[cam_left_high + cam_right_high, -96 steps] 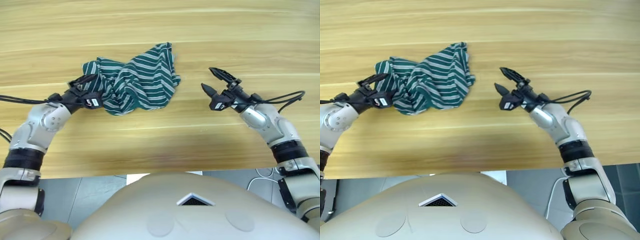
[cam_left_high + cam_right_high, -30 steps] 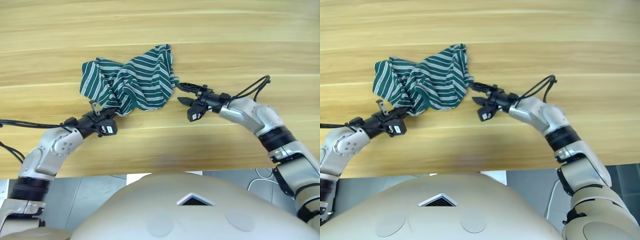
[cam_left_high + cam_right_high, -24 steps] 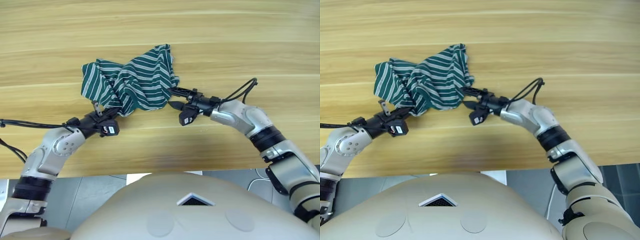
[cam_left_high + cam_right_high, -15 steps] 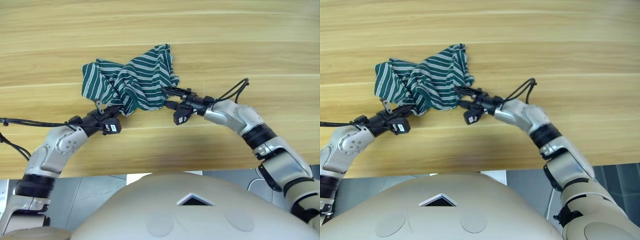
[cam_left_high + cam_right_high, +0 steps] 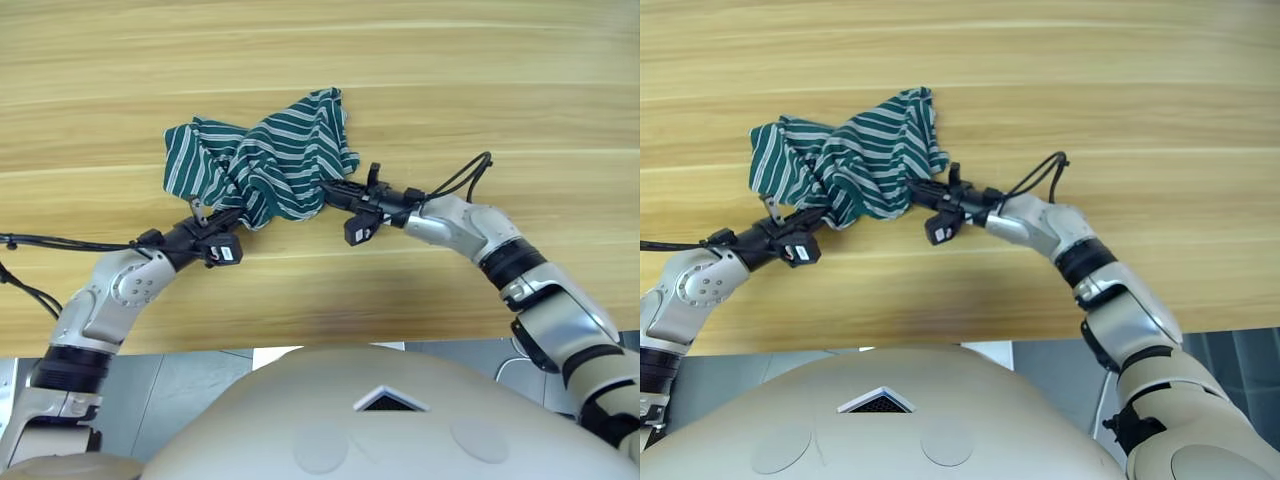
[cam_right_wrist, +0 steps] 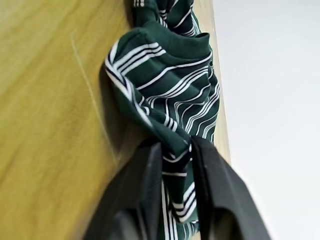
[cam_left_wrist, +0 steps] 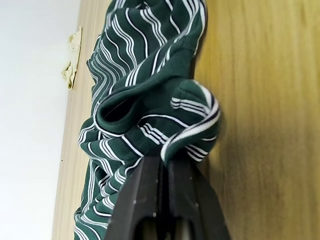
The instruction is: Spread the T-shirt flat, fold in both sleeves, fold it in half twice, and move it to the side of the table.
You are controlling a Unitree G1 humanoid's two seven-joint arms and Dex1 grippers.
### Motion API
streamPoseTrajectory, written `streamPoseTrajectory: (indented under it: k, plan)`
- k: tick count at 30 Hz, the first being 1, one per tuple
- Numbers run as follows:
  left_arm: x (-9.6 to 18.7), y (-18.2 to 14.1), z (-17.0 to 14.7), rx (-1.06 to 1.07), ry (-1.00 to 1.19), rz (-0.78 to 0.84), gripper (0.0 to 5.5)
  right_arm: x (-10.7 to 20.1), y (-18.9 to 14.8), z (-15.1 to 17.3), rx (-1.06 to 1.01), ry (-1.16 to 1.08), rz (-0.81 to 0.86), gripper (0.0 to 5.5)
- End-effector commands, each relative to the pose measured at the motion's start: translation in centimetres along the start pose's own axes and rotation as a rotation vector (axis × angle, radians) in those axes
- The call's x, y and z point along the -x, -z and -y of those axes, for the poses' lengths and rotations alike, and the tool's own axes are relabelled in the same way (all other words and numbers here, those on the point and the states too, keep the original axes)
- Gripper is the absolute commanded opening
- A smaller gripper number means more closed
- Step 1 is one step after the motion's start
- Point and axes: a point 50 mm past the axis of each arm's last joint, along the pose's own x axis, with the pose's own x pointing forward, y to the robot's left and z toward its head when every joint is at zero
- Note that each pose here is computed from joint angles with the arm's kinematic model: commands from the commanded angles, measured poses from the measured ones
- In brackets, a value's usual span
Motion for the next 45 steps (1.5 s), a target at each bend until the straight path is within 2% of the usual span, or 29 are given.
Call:
streamPoseTrajectory:
  k: [1,6,12,15,17,20,23,26,28,31,33,35,36,38,40,43,45]
  plan:
    - [-0.1,0.0,-0.4,-0.004,-0.018,0.003,0.0,2.0,0.1,-3.9,-0.039,-0.192,-0.051,0.45]
    - [0.1,-0.5,-1.6,-0.011,-0.093,0.038,0.0,2.7,0.4,-4.0,-0.049,-0.189,-0.081,0.01]
    - [0.3,-1.4,-4.0,0.066,-0.289,0.144,0.0,4.0,1.0,-3.1,-0.128,-0.085,-0.125,0.01]
    - [0.7,-1.9,-4.3,0.184,-0.363,0.261,0.0,5.8,0.7,0.0,-0.295,0.162,-0.095,0.01]
    - [1.2,-2.6,-4.3,0.235,-0.373,0.361,0.0,8.2,0.3,2.5,-0.364,0.328,-0.057,0.01]
    - [2.3,-4.2,-4.0,0.278,-0.355,0.548,0.0,13.0,-2.3,6.1,-0.401,0.541,0.084,0.01]
    - [3.7,-5.4,-4.0,0.309,-0.362,0.686,0.0,16.1,-4.9,8.3,-0.418,0.64,0.224,0.01]
    - [4.4,-5.0,-5.0,0.355,-0.423,0.757,0.0,17.2,-5.3,9.8,-0.425,0.68,0.3,0.01]
    - [4.4,-3.9,-6.7,0.379,-0.503,0.788,0.0,16.9,-4.2,11.6,-0.413,0.746,0.327,0.01]
    - [2.1,-1.4,-12.3,0.404,-0.657,0.788,0.0,13.7,0.0,15.4,-0.352,0.832,0.213,0.01]
    - [-0.7,0.4,-17.3,0.471,-0.762,0.726,0.0,10.7,3.8,19.3,-0.326,0.929,0.072,0.01]
    - [-3.6,0.8,-22.3,0.546,-0.842,0.637,0.0,7.8,7.2,23.8,-0.334,1.041,-0.153,0.01]
    - [-4.8,0.5,-25.3,0.6,-0.902,0.566,0.0,6.5,8.3,26.0,-0.276,1.091,-0.327,0.01]
    - [-6.2,-1.2,-30.9,0.712,-1.068,0.382,0.0,6.4,8.6,30.2,-0.188,1.271,-0.573,0.01]
    - [-5.9,-4.1,-34.9,0.708,-1.215,0.259,0.0,7.6,7.5,33.7,-0.079,1.465,-0.683,0.01]
    - [-2.2,-8.1,-39.4,0.642,-1.496,0.309,0.0,10.5,4.3,37.7,0.12,1.836,-0.639,0.01]
    - [-1.6,-6.6,-38.9,0.646,-1.552,0.285,0.0,10.1,4.3,37.1,0.149,1.849,-0.595,0.01]
